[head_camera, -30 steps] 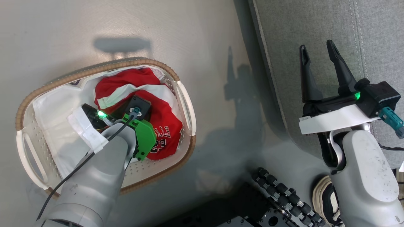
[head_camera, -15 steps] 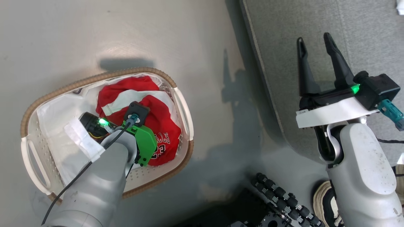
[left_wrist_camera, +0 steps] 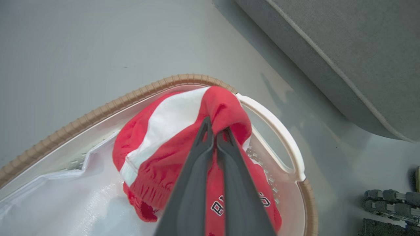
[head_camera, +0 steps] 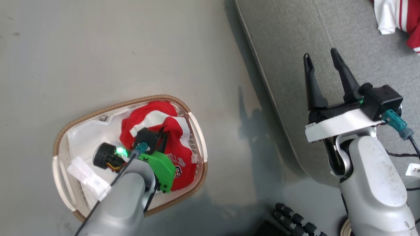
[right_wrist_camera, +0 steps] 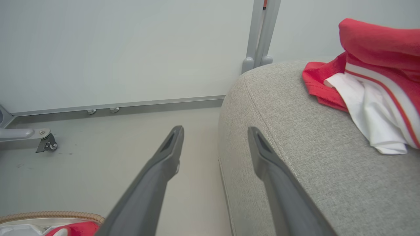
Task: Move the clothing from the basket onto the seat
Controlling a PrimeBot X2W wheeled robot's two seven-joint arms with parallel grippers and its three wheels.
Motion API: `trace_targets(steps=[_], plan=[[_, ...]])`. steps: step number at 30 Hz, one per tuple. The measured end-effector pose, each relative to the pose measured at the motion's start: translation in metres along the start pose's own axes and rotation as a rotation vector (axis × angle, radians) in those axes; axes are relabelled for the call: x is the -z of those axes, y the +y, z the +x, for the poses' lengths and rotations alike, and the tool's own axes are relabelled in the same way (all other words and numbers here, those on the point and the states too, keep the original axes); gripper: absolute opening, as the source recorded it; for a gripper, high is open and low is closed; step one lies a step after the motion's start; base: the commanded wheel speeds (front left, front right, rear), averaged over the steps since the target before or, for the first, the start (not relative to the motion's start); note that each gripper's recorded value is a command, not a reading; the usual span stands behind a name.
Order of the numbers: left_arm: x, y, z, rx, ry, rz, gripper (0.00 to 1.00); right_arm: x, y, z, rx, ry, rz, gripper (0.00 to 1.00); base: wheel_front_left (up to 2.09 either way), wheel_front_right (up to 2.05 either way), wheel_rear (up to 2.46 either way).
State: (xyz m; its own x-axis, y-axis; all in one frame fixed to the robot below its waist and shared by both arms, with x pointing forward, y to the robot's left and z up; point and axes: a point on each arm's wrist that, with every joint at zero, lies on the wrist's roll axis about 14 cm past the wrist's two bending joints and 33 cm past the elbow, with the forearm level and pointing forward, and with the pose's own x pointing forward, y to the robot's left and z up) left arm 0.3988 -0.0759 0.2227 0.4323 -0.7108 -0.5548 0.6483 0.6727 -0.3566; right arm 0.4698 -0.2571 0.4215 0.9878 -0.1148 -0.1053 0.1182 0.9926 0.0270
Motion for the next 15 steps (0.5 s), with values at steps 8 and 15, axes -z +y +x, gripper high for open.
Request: trace_targets(steps=[8,15], plan=[[-0.032,-0.013,-0.045,-0.045,-0.119,0.013,0.00,-0.019,0.012,-0.023,-0.019,-0.034,0.045,1.00,0.00,0.00,0.00],[-0.073,-0.016,-0.085,-0.108,-0.267,0.033,0.00,-0.029,0.025,-0.041,-0.047,-0.054,0.076,1.00,0.00,0.00,0.00]])
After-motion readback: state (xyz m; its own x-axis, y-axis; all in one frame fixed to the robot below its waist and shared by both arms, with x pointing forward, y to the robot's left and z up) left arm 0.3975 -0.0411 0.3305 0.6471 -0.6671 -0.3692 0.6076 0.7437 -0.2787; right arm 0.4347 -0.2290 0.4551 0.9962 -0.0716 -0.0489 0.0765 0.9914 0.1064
